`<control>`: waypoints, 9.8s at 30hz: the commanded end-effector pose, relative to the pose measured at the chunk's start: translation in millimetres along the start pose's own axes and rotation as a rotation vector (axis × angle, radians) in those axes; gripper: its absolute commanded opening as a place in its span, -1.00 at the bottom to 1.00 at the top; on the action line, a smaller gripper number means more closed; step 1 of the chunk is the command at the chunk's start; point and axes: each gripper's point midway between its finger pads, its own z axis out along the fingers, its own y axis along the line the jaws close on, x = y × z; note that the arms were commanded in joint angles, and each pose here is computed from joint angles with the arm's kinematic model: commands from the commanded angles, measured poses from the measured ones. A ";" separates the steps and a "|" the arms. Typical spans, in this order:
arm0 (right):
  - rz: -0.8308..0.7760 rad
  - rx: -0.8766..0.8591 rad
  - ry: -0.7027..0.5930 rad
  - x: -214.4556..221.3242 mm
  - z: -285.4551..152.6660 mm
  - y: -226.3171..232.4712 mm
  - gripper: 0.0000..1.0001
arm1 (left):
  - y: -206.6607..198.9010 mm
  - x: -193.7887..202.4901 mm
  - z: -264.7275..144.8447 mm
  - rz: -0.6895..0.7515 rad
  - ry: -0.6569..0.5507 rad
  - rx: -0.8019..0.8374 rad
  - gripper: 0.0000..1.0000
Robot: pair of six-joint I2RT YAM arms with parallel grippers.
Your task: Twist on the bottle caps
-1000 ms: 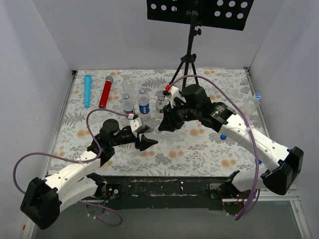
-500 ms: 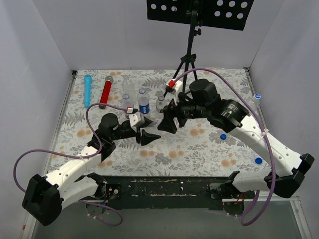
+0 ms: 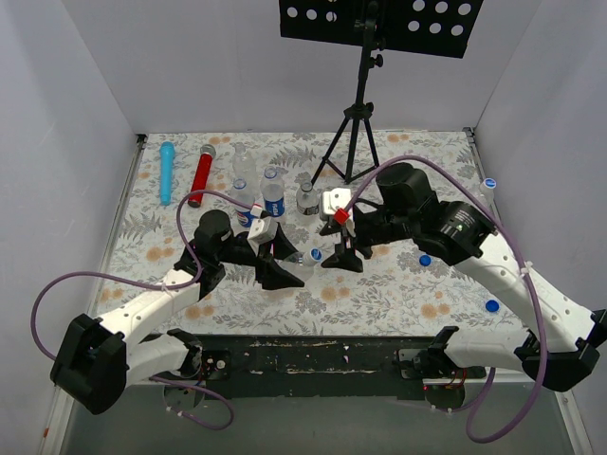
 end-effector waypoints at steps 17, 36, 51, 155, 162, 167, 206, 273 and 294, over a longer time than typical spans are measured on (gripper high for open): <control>-0.164 -0.186 0.004 6.9 27.6 6.6 -0.22 | -11.1 -22.5 -0.4 0.065 -0.023 0.068 -0.99; 0.815 0.029 0.152 50.5 109.2 -30.0 -0.97 | 92.5 -33.8 -78.3 0.650 0.067 -1.005 -1.00; 0.514 0.131 -0.027 -9.1 43.7 -56.1 0.31 | 74.1 -1.7 -37.1 0.494 0.158 -0.725 -1.00; -0.141 -0.246 -0.009 21.5 27.0 16.4 0.10 | -3.7 2.3 9.2 0.101 0.082 0.004 -0.86; -0.129 -0.271 -0.010 21.5 32.8 16.8 -0.19 | -3.2 1.7 8.7 0.100 0.080 0.002 -0.88; -0.081 -0.323 -0.010 24.7 39.3 24.4 -0.63 | 8.7 1.7 6.4 0.124 0.087 -0.070 -0.94; 0.511 0.196 -0.119 -3.3 35.8 -45.4 0.43 | 61.8 -14.5 -16.8 0.299 0.057 -0.562 -0.95; 0.799 1.320 0.219 210.7 -201.3 -260.2 -0.97 | 99.2 -114.0 -259.7 0.171 -0.583 -1.681 0.96; 0.913 1.307 0.277 263.9 -186.7 -252.9 -0.03 | 100.2 -113.3 -253.5 0.197 -0.564 -1.647 0.96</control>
